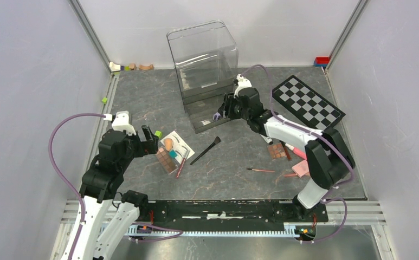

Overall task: Organize the makeup
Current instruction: Place the makeup tool in the drawer, then pick up the makeup brush from the center of the board.

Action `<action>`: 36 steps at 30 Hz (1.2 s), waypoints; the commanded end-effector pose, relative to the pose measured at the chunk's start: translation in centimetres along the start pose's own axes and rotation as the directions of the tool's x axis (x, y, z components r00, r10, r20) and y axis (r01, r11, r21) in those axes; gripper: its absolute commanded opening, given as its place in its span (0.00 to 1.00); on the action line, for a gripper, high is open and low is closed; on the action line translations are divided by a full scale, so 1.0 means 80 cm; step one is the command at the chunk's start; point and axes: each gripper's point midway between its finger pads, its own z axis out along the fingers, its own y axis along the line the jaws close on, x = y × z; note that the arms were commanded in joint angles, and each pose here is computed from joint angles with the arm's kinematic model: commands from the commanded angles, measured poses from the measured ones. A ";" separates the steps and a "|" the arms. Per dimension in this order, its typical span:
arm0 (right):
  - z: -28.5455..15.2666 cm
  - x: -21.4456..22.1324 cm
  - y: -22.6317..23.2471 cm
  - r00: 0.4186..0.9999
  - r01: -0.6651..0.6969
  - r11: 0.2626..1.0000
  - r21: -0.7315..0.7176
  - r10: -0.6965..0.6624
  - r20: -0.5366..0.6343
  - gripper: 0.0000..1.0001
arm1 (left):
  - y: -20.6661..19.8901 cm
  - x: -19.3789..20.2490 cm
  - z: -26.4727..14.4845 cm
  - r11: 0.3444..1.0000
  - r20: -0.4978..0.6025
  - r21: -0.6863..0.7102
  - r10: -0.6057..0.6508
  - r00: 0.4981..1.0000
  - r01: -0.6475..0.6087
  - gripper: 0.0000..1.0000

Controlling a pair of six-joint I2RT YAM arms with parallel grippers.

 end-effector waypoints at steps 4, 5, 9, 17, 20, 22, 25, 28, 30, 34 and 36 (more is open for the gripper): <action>-0.042 0.014 0.098 0.848 0.500 0.712 -0.493 -0.517 0.113 0.54 | 0.004 -0.010 0.004 1.000 0.037 -0.022 -0.005 0.999 0.006 1.00; -0.041 0.024 0.103 0.808 0.548 0.662 -0.511 -0.577 0.119 0.54 | 0.004 -0.010 0.004 1.000 0.038 -0.023 -0.005 0.999 0.006 1.00; -0.042 0.064 0.122 0.596 0.733 0.401 -0.550 -0.768 0.234 0.56 | 0.006 -0.011 0.002 0.999 0.045 -0.033 -0.005 0.999 0.007 1.00; -0.050 0.143 0.134 0.157 0.793 -0.225 -0.566 -0.823 0.546 0.63 | 0.009 -0.012 0.001 0.999 0.051 -0.045 -0.005 0.999 0.007 1.00; -0.042 0.162 0.125 0.075 0.725 -0.348 -0.595 -0.818 0.570 0.64 | 0.004 -0.018 -0.004 0.999 0.046 -0.029 -0.016 0.999 0.017 1.00; -0.034 0.170 0.119 0.051 0.674 -0.386 -0.630 -0.827 0.560 0.63 | -0.003 -0.033 -0.013 1.000 0.069 -0.005 -0.026 0.997 0.027 1.00; -0.019 0.180 0.109 0.012 0.610 -0.421 -0.672 -0.842 0.539 0.62 | -0.003 -0.049 -0.019 0.999 0.113 -0.010 -0.037 0.993 0.038 1.00; -0.013 0.188 0.103 -0.004 0.571 -0.431 -0.699 -0.853 0.522 0.60 | -0.004 -0.053 -0.019 0.999 0.119 -0.011 -0.050 0.992 0.051 1.00; -0.012 0.194 0.099 -0.004 0.558 -0.428 -0.711 -0.858 0.514 0.60 | -0.005 -0.052 -0.016 0.998 0.122 -0.004 -0.058 0.991 0.058 1.00; -0.020 0.211 0.089 0.000 0.511 -0.426 -0.746 -0.868 0.496 0.59 | -0.005 -0.045 -0.011 0.998 0.125 0.002 -0.057 0.990 0.057 1.00; -0.025 0.219 0.083 -0.002 0.494 -0.423 -0.759 -0.874 0.486 0.57 | 0.000 -0.040 -0.010 0.999 0.124 -0.012 -0.045 0.991 0.047 1.00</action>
